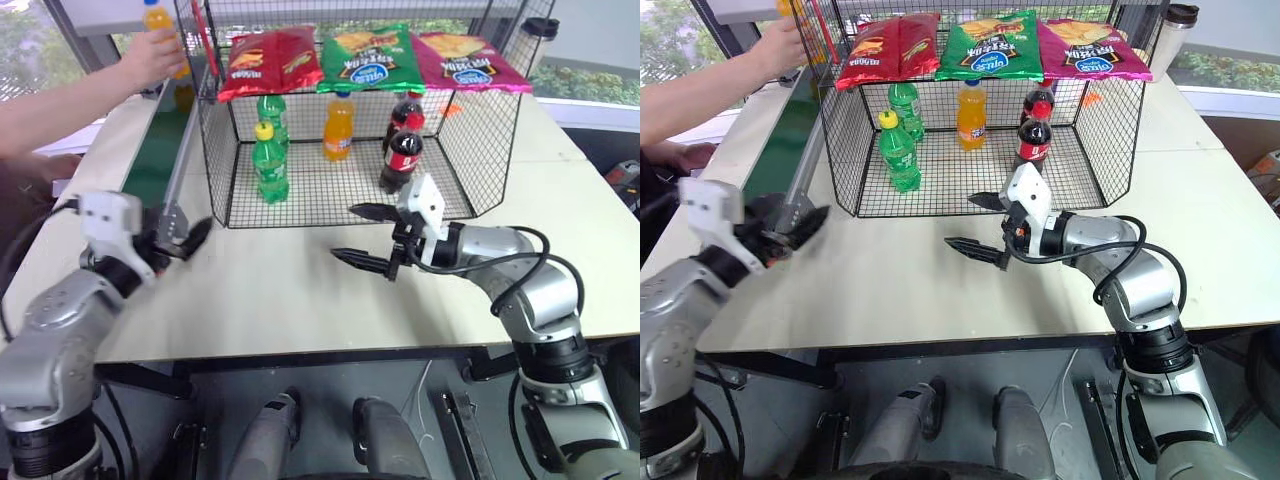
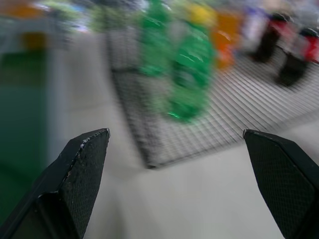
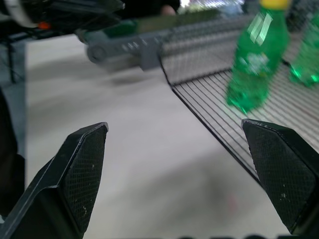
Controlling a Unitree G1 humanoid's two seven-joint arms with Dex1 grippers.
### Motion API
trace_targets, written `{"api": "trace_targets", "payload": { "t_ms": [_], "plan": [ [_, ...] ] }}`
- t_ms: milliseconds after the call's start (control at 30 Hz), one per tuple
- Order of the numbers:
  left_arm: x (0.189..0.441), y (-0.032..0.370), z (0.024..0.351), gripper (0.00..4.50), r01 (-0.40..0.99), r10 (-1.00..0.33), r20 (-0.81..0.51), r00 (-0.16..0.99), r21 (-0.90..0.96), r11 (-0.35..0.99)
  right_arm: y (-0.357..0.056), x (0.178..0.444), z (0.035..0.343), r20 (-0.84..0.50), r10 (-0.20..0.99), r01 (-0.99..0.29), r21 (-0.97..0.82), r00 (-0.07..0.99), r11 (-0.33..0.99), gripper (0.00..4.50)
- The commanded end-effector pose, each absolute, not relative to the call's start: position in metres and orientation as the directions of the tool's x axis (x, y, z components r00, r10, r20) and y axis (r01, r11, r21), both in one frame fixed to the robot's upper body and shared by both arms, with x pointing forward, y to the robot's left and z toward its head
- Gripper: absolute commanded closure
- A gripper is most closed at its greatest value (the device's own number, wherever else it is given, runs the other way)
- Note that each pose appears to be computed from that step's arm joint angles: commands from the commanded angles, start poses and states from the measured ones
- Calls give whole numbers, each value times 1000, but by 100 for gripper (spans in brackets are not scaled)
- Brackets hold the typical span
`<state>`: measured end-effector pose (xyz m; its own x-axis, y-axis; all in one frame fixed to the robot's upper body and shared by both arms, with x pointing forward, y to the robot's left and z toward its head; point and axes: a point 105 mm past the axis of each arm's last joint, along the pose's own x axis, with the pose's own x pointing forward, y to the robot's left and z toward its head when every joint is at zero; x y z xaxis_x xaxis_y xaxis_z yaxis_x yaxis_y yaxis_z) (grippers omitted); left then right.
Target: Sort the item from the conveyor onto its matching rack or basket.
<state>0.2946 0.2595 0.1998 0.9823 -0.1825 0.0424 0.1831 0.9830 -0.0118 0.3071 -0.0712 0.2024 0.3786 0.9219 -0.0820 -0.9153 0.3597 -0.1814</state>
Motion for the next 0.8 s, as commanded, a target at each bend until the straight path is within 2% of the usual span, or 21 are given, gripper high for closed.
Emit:
{"api": "trace_targets", "payload": {
  "t_ms": [33,333,500,800],
  "plan": [
    [292,294,200,0,15,-15,64,998,-1,1000,-62,297,220,-31,945,-924,-219,326,312,6],
    [292,325,191,0,-165,165,80,983,-5,986,-60,296,215,-41,947,-931,-202,319,305,6],
    [293,323,192,0,-135,137,100,986,-22,991,-62,296,211,-53,942,-929,-196,331,315,6],
    [296,315,182,0,-115,113,59,992,29,993,-64,297,208,-62,938,-926,-196,340,322,6]
  ]
}}
